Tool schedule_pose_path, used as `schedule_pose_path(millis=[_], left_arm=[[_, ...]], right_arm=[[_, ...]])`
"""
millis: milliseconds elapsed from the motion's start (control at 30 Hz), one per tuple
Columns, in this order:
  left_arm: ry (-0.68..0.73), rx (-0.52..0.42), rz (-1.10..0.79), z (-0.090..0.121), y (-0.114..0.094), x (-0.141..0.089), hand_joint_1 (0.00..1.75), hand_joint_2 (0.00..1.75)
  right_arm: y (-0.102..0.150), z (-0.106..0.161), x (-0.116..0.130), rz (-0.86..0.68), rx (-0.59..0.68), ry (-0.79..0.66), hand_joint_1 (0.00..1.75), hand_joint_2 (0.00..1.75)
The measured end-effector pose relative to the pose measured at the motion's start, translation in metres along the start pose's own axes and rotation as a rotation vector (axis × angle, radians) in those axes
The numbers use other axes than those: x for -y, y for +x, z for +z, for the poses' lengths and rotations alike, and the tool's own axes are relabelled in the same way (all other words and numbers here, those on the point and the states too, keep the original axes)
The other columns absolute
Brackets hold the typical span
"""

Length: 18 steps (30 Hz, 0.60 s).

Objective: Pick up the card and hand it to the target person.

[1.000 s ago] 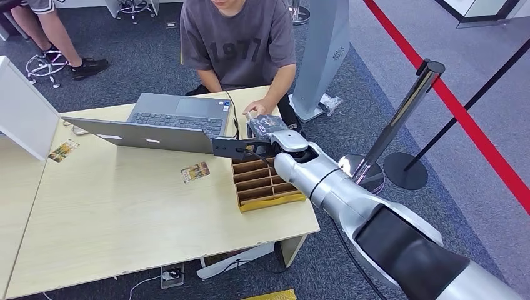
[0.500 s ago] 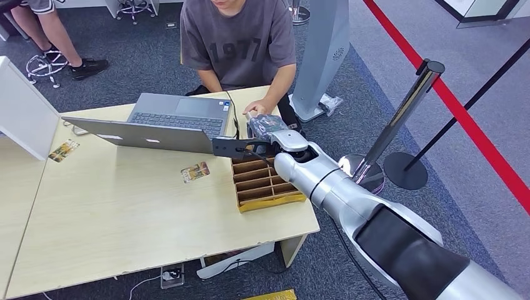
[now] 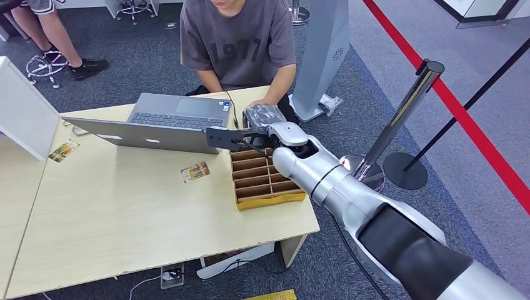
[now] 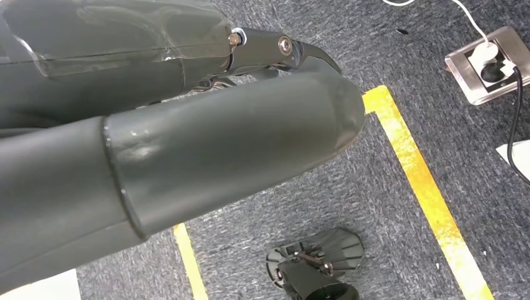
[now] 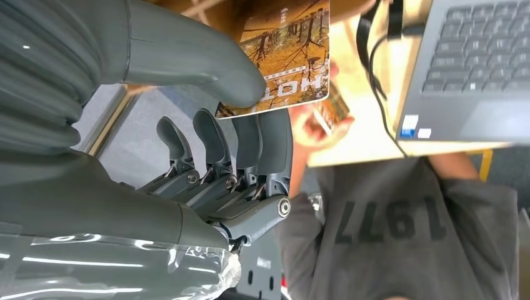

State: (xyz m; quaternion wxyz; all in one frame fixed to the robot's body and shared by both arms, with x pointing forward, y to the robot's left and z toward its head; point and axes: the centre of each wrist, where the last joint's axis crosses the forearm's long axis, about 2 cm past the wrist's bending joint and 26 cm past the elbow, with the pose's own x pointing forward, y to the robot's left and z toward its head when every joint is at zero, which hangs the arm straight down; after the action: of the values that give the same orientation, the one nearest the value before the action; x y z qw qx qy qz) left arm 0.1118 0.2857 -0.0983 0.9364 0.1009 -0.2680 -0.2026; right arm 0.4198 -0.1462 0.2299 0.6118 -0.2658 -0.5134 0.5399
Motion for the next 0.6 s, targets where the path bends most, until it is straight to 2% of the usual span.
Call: schedule_pose_path(millis=[300,600], left_arm=[[0.002,-0.003,0.008,0.001,-0.003,0.000,0.00,0.00],[0.001,-0.006,0.009,0.002,-0.005,0.001,0.00,0.00]], right_arm=[[0.002,0.011,0.020,-0.022,0.010,-0.064,1.43,1.75],[-0.022,0.020,0.049,-0.091,-0.025,-0.165,1.47,1.75]])
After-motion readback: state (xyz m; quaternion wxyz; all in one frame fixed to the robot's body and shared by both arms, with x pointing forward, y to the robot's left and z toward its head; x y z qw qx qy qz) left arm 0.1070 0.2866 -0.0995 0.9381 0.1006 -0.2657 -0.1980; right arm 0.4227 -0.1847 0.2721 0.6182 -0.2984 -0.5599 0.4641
